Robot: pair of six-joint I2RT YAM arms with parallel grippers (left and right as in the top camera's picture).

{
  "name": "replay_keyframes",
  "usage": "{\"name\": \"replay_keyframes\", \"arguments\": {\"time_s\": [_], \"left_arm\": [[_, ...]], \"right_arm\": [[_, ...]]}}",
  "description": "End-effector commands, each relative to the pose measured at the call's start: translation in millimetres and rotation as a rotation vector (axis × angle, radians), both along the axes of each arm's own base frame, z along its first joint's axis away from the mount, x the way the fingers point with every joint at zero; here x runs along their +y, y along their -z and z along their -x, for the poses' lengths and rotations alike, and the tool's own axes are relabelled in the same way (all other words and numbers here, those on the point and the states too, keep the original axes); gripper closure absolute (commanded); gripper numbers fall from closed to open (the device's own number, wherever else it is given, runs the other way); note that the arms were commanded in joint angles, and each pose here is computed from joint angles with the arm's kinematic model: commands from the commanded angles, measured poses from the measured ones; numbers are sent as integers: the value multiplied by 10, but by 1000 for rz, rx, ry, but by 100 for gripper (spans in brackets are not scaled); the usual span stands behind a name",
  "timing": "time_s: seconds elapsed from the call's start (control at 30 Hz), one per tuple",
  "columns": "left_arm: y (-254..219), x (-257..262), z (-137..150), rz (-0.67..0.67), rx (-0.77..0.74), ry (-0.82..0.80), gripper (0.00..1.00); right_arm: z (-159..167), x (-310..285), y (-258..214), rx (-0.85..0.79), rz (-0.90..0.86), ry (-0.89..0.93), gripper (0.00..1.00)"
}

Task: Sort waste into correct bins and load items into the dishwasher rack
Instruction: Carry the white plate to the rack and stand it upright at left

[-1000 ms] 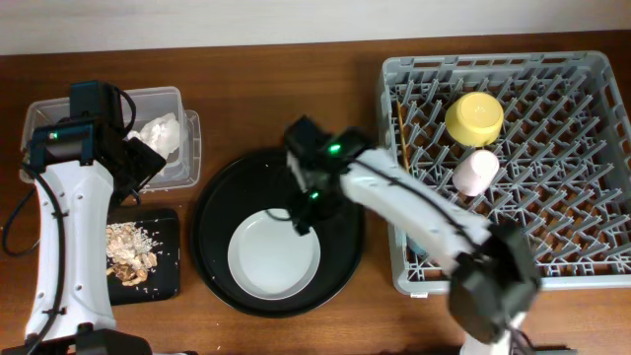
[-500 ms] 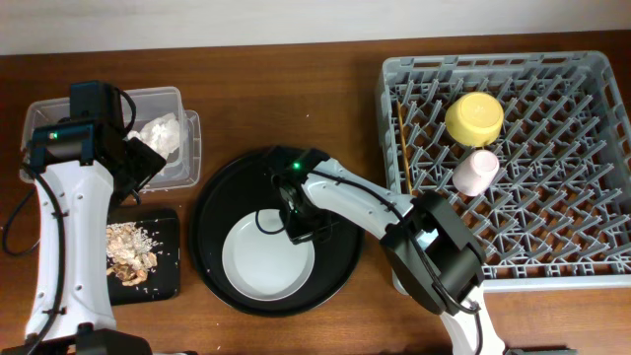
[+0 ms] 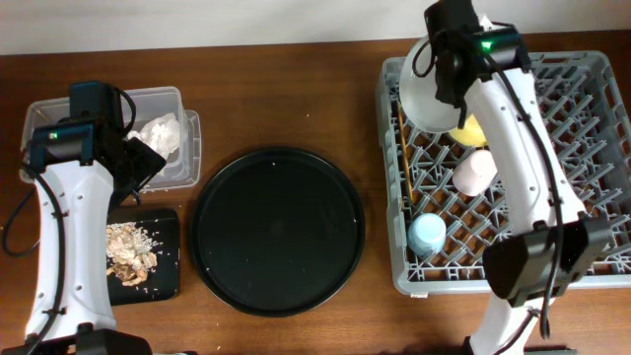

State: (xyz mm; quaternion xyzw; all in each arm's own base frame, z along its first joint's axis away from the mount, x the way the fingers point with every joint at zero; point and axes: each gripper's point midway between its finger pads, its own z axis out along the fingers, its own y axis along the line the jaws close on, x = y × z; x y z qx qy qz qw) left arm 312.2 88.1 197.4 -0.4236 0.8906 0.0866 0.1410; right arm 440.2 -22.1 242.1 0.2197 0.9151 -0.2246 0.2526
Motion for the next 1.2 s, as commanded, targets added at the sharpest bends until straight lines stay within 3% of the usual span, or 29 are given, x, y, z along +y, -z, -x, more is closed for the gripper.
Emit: {"name": "replay_keyframes", "arguments": {"time_s": [0.0,0.3,0.33,0.37,0.5,0.53,0.67,0.77,0.9,1.03,1.17], "left_arm": [[-70,39,5,-18,-16,-3,1],[-70,40,5,-18,-16,-4,1],[-70,40,5,-18,-16,-4,1],[-70,40,5,-18,-16,-4,1],[-70,40,6,-17,-16,-4,1],[-70,40,5,-18,-16,-4,1],[-70,40,5,-18,-16,-4,1],[-70,40,5,-18,-16,-4,1],[-70,39,5,-18,-16,-3,1],[-70,39,5,-18,-16,-3,1],[-70,40,5,-18,-16,-4,1]], "right_arm": [[-50,-113,199,1,78,97,96],[-89,478,464,49,51,-13,95],[-56,523,471,64,55,-25,88],[24,612,481,95,32,-47,61],[334,848,-24,48,-184,-107,47],[484,862,-260,8,-235,-124,1],[1255,625,-878,-44,-268,-136,1],[1641,665,-875,-12,-269,-215,1],[2430,434,-558,4,-255,-223,1],[2840,422,-444,-14,-368,-262,1],[2842,426,-444,-14,-371,-264,1]]}}
